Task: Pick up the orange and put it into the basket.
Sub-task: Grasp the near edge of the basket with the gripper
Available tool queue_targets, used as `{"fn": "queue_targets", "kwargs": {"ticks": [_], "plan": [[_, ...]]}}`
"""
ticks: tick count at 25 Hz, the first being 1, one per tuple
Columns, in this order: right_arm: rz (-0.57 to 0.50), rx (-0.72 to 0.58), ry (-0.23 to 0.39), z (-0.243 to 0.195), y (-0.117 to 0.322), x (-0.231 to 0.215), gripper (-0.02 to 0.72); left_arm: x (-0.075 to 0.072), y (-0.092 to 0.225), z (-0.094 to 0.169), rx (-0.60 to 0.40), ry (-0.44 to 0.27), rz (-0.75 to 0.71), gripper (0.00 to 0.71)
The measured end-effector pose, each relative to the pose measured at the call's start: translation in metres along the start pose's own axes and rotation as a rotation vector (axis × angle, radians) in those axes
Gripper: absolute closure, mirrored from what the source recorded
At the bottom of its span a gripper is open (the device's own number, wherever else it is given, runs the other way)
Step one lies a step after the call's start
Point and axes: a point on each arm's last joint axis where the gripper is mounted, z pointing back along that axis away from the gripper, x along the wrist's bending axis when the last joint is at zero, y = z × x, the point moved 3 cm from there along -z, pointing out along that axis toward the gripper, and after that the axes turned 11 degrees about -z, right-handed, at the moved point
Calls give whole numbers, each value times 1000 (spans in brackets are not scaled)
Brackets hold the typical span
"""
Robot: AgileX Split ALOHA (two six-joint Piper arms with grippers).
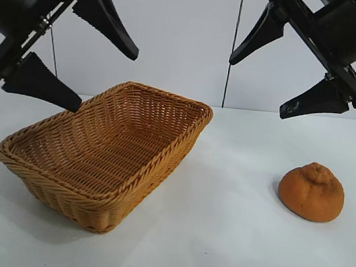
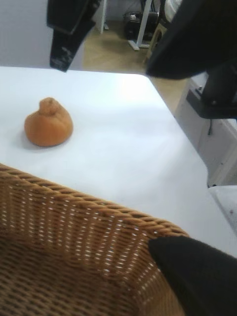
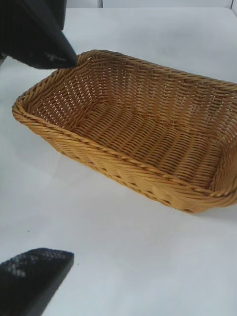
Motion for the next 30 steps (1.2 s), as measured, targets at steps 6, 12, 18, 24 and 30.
{"fn": "queue_targets", "kwargs": {"ticks": [6, 12, 18, 24, 30], "plan": [[0, 0, 0, 0, 0, 0, 29, 22, 30, 12, -17, -190, 223, 94], [0, 0, 0, 0, 0, 0, 29, 45, 49, 8, -75, -270, 468, 94], [0, 0, 0, 0, 0, 0, 29, 42, 51, 0, -119, -312, 494, 94], [0, 1, 0, 0, 0, 0, 29, 36, 53, -9, -220, -405, 523, 118], [1, 4, 1, 0, 0, 0, 29, 50, 45, -26, -270, -446, 581, 122]]}}
